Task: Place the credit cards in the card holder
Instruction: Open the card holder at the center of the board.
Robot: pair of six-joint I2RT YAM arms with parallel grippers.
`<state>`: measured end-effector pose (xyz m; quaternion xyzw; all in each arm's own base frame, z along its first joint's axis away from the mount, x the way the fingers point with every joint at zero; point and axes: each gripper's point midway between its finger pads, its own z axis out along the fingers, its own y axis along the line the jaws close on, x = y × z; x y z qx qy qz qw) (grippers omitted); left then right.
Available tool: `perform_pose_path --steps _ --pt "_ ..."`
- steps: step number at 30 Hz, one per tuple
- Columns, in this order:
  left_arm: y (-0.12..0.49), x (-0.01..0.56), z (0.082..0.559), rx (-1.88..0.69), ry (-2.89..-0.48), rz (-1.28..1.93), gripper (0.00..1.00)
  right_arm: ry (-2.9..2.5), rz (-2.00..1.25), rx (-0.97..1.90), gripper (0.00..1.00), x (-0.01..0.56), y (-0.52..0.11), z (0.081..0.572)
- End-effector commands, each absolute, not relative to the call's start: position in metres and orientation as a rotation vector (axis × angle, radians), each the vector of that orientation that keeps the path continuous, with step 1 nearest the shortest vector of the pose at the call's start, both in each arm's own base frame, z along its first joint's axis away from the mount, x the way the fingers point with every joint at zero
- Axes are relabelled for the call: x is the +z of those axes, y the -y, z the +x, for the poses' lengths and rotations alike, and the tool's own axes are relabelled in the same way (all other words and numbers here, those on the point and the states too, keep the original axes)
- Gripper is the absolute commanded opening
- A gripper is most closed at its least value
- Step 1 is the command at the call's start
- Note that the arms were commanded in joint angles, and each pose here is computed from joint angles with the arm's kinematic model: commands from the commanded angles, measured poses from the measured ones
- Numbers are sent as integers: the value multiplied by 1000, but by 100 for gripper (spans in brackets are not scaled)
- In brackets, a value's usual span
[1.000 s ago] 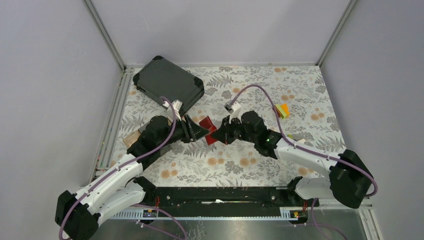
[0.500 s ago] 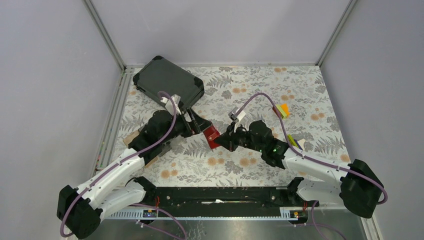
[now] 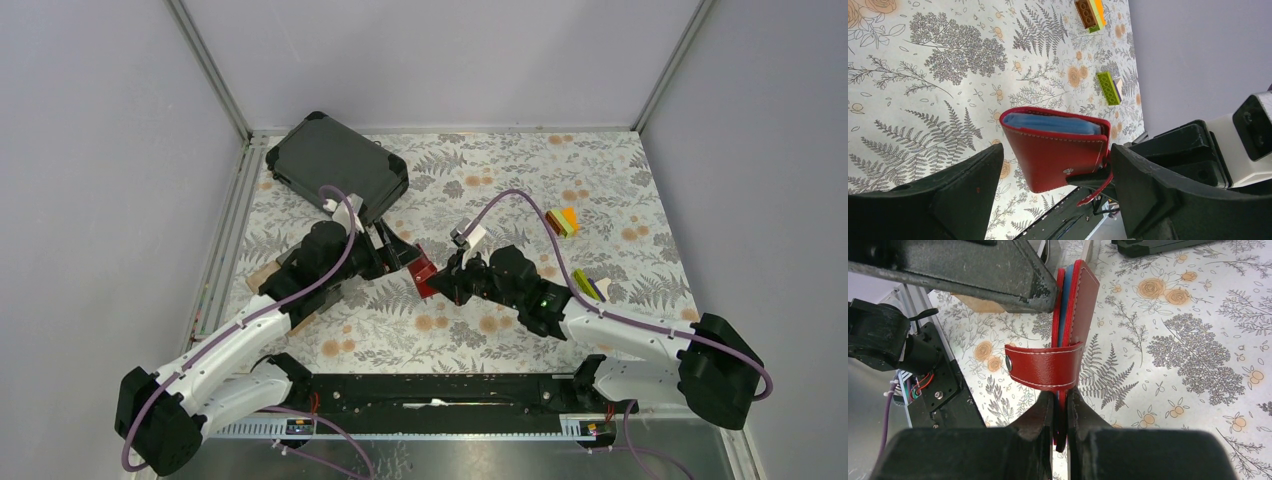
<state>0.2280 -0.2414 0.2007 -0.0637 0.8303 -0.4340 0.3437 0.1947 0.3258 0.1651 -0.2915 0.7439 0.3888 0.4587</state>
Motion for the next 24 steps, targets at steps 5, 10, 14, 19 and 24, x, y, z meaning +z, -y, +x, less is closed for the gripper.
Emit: perform_pose_path --steps 5,10,14,19,24 --pt "242 210 232 -1143 -2106 -173 81 -1747 -677 958 0 197 -335 206" --pt "246 209 234 -1152 -2109 -165 82 -1750 -704 970 0 196 -338 203" --pt "248 209 237 -1157 -2103 -167 83 -1758 -715 964 0 192 -338 203" --pt "250 201 236 -1162 -2129 -166 75 -1757 -707 960 0 193 -336 203" --pt "250 197 234 -1172 -2137 -172 57 -1764 -691 947 0 193 -335 206"
